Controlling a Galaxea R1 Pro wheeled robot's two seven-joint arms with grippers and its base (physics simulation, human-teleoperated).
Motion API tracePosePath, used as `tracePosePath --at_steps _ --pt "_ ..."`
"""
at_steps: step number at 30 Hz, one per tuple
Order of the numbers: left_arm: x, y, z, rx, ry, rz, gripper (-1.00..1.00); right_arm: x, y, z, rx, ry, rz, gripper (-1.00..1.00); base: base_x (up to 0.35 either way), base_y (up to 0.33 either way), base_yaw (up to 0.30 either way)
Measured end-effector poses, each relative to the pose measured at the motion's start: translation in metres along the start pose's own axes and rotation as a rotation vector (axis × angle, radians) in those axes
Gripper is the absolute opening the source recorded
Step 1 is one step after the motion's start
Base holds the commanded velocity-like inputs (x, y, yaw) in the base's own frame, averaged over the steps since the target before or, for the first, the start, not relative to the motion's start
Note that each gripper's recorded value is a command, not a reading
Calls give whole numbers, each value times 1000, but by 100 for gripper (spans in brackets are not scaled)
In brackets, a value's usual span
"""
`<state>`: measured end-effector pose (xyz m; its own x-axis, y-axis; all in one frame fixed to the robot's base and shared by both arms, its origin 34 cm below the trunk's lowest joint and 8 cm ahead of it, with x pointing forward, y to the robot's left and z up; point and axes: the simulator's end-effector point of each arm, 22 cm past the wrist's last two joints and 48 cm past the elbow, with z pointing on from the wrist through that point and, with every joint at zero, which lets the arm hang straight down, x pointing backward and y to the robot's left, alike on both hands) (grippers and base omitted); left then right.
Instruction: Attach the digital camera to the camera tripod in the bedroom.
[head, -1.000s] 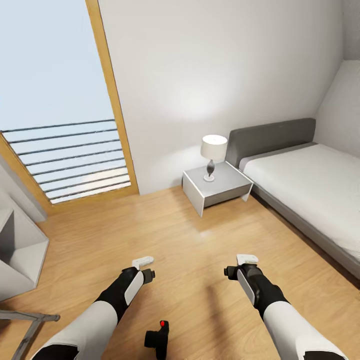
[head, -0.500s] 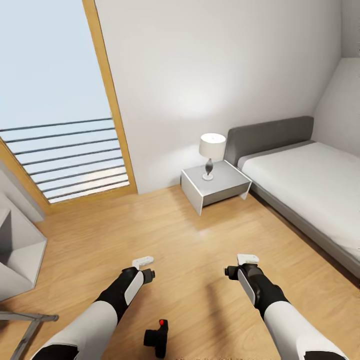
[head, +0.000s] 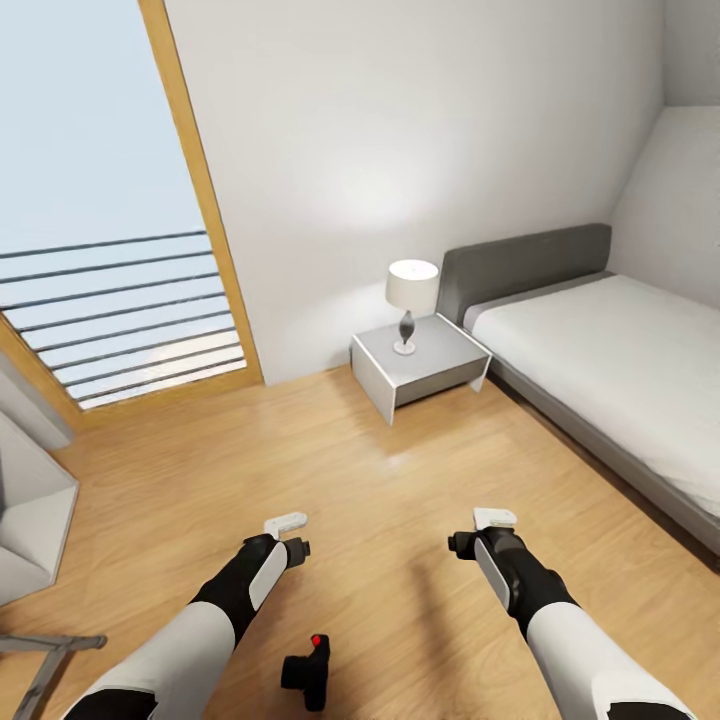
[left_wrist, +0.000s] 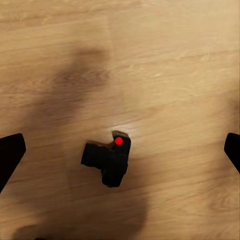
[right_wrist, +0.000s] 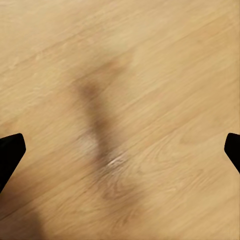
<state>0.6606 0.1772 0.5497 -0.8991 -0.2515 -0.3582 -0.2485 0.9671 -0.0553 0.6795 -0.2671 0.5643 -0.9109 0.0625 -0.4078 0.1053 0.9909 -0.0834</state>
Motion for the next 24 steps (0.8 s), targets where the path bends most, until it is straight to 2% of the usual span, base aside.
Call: tracePosePath --at_steps 24 --pt "13 3 11 -7 28 1 100 12 2 10 0 27 -4 100 0 0 -4"
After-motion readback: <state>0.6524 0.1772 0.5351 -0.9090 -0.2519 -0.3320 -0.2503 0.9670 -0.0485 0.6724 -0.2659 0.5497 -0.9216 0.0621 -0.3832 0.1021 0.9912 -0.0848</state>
